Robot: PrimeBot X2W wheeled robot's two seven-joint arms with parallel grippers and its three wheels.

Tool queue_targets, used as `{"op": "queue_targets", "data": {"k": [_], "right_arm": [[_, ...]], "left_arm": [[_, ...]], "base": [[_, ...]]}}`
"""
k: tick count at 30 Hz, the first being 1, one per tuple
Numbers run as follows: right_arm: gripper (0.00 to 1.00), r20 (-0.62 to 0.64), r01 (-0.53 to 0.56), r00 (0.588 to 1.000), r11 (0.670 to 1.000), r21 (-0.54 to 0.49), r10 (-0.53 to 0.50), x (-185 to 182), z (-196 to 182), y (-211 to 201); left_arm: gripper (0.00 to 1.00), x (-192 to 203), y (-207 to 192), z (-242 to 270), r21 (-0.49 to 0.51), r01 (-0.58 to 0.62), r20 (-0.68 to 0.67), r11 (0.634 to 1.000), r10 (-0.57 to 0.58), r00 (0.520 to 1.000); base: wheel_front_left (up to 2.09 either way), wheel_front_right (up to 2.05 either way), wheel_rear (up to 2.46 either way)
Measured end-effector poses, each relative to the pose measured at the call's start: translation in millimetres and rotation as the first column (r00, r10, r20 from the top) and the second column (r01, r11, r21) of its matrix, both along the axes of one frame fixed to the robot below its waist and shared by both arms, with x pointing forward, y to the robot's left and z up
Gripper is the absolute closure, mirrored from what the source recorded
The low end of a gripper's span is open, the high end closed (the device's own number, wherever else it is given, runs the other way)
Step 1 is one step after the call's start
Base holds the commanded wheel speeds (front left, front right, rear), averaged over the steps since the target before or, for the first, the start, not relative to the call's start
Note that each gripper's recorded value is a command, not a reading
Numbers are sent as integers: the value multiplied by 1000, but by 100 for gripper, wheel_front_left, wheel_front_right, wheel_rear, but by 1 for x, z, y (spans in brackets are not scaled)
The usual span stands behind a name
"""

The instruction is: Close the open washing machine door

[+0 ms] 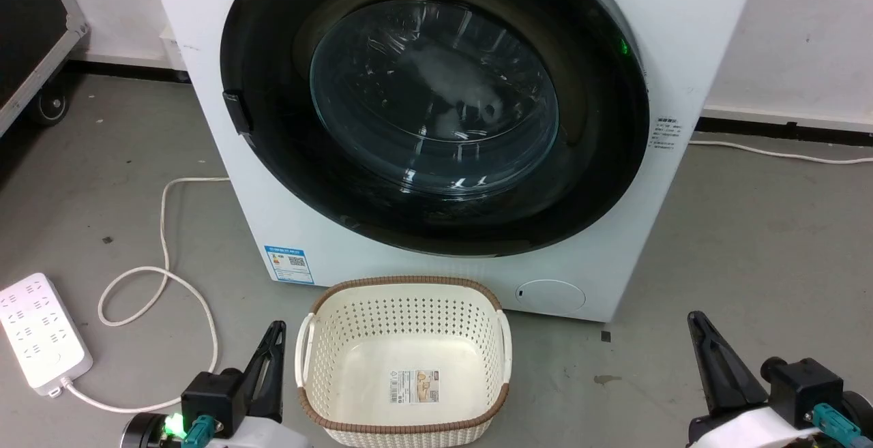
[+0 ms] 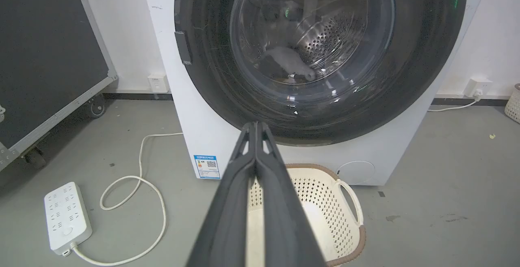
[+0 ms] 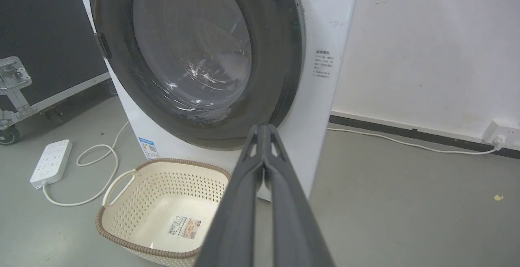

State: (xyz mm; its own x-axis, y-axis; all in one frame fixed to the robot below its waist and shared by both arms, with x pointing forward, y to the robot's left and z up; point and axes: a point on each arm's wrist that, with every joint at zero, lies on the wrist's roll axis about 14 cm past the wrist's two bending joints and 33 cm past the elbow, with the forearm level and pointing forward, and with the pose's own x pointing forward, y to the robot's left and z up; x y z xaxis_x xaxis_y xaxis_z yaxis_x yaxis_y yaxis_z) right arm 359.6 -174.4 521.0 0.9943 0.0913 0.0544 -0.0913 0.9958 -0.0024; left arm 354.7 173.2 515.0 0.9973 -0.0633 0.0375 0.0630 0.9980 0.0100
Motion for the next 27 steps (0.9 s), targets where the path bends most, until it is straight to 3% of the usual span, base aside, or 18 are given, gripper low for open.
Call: {"op": "queue_targets", "data": {"k": [27], "right_arm": [[100,-30,-17,999,1000,-18,16,4,0,6]], "left_arm": [[100,6,2,1,18,-24,-28,1000,24,999]], "base": [[0,0,0]]}}
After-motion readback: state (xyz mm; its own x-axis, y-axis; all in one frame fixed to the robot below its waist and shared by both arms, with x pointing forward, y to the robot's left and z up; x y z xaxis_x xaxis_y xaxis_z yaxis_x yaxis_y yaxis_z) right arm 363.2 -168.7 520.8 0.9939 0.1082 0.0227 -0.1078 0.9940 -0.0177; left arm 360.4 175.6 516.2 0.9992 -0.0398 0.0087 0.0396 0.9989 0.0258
